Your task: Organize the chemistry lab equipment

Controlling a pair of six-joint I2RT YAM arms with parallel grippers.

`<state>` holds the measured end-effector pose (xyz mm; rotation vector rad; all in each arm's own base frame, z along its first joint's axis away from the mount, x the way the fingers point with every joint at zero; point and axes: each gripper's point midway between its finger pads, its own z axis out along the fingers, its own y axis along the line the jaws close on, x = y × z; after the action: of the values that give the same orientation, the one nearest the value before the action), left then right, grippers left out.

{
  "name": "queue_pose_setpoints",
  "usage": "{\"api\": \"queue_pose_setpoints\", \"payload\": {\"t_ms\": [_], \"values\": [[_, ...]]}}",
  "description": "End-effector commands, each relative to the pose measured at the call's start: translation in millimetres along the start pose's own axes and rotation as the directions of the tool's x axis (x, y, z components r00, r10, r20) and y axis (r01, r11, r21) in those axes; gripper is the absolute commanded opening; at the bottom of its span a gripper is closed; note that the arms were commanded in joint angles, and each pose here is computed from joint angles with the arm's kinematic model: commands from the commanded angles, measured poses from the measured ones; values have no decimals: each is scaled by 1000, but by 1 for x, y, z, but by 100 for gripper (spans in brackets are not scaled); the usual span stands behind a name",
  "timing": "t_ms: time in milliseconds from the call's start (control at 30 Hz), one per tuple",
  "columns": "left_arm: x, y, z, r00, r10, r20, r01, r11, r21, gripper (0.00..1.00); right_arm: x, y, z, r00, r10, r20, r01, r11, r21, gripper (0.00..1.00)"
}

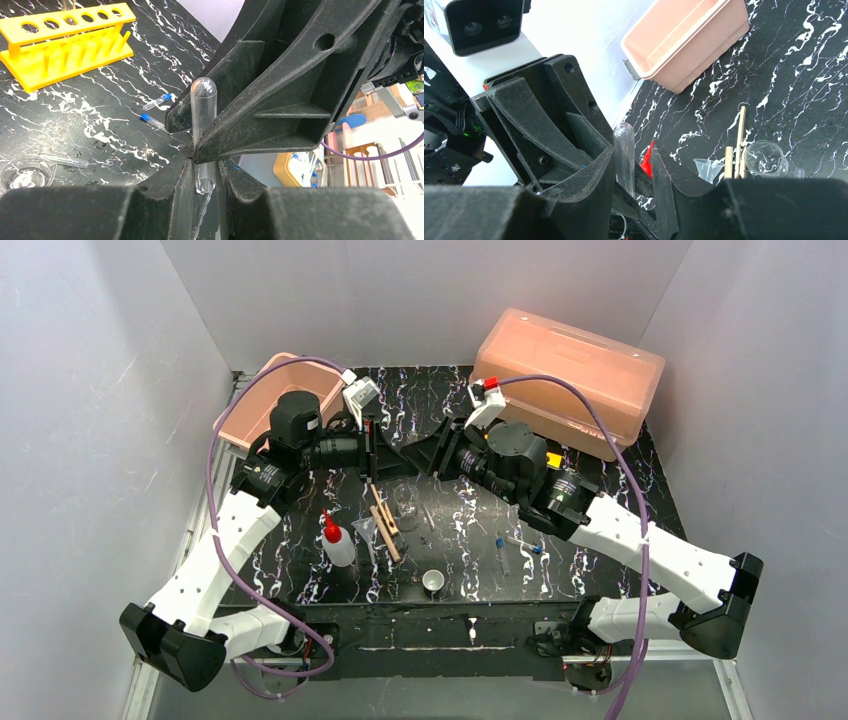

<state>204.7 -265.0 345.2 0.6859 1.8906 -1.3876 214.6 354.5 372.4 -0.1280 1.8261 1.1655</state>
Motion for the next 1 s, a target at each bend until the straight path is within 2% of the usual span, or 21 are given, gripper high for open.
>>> {"api": "queue_pose_setpoints", "payload": {"t_ms": [0, 433, 567, 600, 633, 700, 833, 967], "values": [[-10, -24, -12, 998, 56, 29, -57, 997, 46, 11, -33, 16, 0, 994, -24, 106, 27, 999, -20, 38], [-6, -26, -15, 997, 68, 26, -69, 997, 41, 11, -40, 16, 5, 993, -37, 110, 38, 999, -8, 37], [-5, -26, -16, 997, 67, 22, -68, 997, 41, 12, -38, 13, 5, 994, -34, 105, 35, 999, -5, 25], [-4, -25, -15, 998, 64, 18, -65, 997, 38, 15, -39, 14, 4, 994, -34, 108, 35, 999, -6, 21], [-4, -24, -16, 998, 58, 14, -58, 998, 32, 27, -39, 13, 4, 993, -38, 110, 38, 999, -3, 17], [-2, -22, -16, 999, 33, -2, -33, 999, 17, 58, -40, 9, 2, 992, -53, 113, 52, 999, 14, 7], [-2, -19, -18, 999, 38, -11, -38, 999, -15, 92, -46, -7, -6, 982, -122, 142, 112, 991, 77, 2], [-2, -20, -23, 998, 43, -35, -45, 998, -35, 96, -55, -35, -24, 959, -206, 192, 175, 970, 168, 1]]}}
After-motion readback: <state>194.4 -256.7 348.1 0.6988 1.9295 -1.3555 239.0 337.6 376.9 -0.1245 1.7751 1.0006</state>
